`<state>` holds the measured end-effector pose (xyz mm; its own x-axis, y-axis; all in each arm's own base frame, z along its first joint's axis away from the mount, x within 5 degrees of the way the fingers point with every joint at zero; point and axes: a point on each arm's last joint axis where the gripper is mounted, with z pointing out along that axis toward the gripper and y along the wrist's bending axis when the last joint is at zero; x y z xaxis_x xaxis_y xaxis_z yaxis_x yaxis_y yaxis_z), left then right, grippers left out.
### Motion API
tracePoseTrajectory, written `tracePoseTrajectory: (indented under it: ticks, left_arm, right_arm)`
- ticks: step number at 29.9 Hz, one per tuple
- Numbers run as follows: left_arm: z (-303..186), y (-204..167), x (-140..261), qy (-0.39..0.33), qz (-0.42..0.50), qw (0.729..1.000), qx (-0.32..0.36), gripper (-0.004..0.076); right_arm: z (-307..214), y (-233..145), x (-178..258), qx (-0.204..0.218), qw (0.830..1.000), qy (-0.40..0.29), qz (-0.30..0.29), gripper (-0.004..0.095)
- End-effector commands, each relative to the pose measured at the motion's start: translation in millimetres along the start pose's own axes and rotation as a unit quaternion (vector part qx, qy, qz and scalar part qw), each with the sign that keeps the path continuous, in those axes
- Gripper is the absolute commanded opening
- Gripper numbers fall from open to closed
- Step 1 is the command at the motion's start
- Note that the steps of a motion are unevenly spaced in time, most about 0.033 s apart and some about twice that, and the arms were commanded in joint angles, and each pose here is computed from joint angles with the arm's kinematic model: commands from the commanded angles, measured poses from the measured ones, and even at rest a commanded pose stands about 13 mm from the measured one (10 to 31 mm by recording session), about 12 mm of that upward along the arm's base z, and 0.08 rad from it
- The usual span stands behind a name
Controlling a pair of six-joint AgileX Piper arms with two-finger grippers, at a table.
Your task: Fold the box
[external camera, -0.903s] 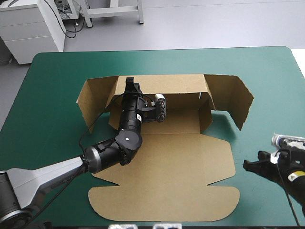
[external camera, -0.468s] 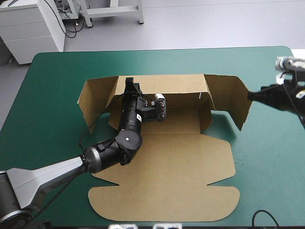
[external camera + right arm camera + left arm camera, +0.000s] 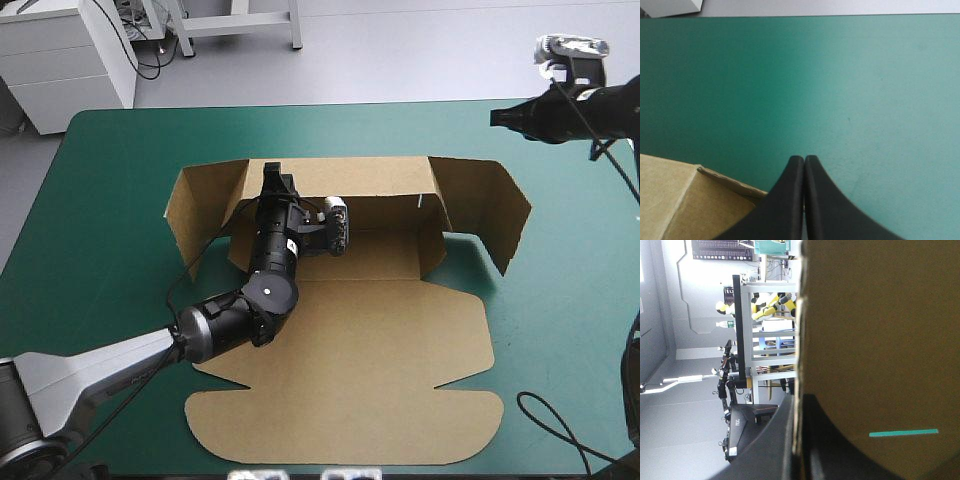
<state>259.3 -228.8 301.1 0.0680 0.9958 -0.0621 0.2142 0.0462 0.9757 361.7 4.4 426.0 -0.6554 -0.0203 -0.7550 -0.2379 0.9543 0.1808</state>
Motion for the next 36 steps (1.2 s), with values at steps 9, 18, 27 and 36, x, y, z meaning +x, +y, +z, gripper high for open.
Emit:
tracePoseTrajectory:
  ticks: [9, 18, 27, 36]
  left_arm:
    - [-12.3, 32.7, 0.1, -0.018, 0.011, 0.997, -0.081, -0.0008]
    - [-12.0, 31.3, -2.0, -0.028, 0.012, 0.997, -0.075, -0.0008]
    - [-12.0, 31.5, -1.7, -0.027, 0.012, 0.997, -0.076, -0.0008]
    - [-12.0, 31.5, -1.6, -0.026, 0.012, 0.997, -0.076, -0.0008]
  right_arm:
    - [50.4, 18.6, -3.1, -0.011, 1.000, 0.014, -0.017, -0.0015]
    - [57.6, 18.8, 13.5, -0.028, 0.994, 0.100, -0.017, -0.0016]
    - [45.7, 22.5, 22.9, -0.037, 0.987, 0.157, -0.026, -0.0016]
    - [35.0, 26.4, 36.8, -0.041, 0.984, 0.171, -0.018, -0.0018]
